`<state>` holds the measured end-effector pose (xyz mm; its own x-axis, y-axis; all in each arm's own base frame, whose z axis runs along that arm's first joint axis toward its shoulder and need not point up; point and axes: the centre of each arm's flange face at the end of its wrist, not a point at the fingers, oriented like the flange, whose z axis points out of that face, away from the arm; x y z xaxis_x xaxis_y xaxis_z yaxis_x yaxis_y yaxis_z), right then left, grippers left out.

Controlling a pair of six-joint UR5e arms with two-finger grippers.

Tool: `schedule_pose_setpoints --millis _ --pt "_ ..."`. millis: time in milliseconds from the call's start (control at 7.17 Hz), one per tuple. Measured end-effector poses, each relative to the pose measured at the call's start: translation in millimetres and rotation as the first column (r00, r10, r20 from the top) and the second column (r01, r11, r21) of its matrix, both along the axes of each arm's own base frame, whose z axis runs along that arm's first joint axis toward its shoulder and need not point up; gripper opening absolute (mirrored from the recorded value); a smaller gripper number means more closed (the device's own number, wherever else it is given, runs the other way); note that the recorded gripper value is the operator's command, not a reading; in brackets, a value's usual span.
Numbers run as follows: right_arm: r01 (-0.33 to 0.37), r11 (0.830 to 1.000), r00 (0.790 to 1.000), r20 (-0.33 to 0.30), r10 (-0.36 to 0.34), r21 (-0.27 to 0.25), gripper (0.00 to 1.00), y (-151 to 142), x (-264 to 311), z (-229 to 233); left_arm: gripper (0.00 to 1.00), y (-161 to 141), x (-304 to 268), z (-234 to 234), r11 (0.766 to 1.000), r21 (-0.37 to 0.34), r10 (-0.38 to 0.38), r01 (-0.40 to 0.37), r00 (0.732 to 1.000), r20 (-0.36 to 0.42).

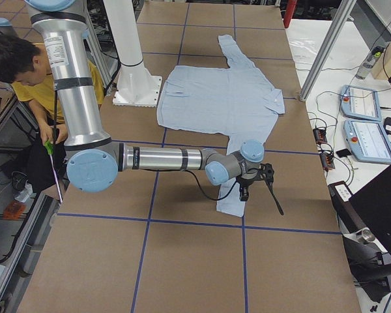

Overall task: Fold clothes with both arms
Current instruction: 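Move the right gripper down to the cuff of the sleeve nearest it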

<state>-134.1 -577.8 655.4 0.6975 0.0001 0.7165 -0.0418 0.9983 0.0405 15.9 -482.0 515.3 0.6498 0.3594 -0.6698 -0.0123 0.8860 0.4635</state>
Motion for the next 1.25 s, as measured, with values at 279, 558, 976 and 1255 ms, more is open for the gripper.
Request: schedule_pose_setpoints --millis 279,558,976,1255 --pt "0.020 1.000 1.000 -0.016 -0.019 0.005 0.76 1 21 30 1.00 -1 0 -3 1.000 -0.002 -0.007 0.007 1.000 -0.005" --pt "0.017 1.000 1.000 -0.015 -0.017 -0.009 0.76 2 33 42 1.00 -1 0 -6 1.000 0.002 -0.008 0.008 1.000 -0.005" --pt "0.016 0.998 1.000 -0.010 -0.016 -0.062 0.71 5 33 61 1.00 -1 0 -6 1.000 0.007 -0.006 0.006 1.000 -0.004" --pt "0.020 0.997 1.000 -0.001 -0.020 -0.078 0.67 5 30 65 1.00 -1 0 -7 1.000 0.010 -0.005 0.005 1.000 -0.003"
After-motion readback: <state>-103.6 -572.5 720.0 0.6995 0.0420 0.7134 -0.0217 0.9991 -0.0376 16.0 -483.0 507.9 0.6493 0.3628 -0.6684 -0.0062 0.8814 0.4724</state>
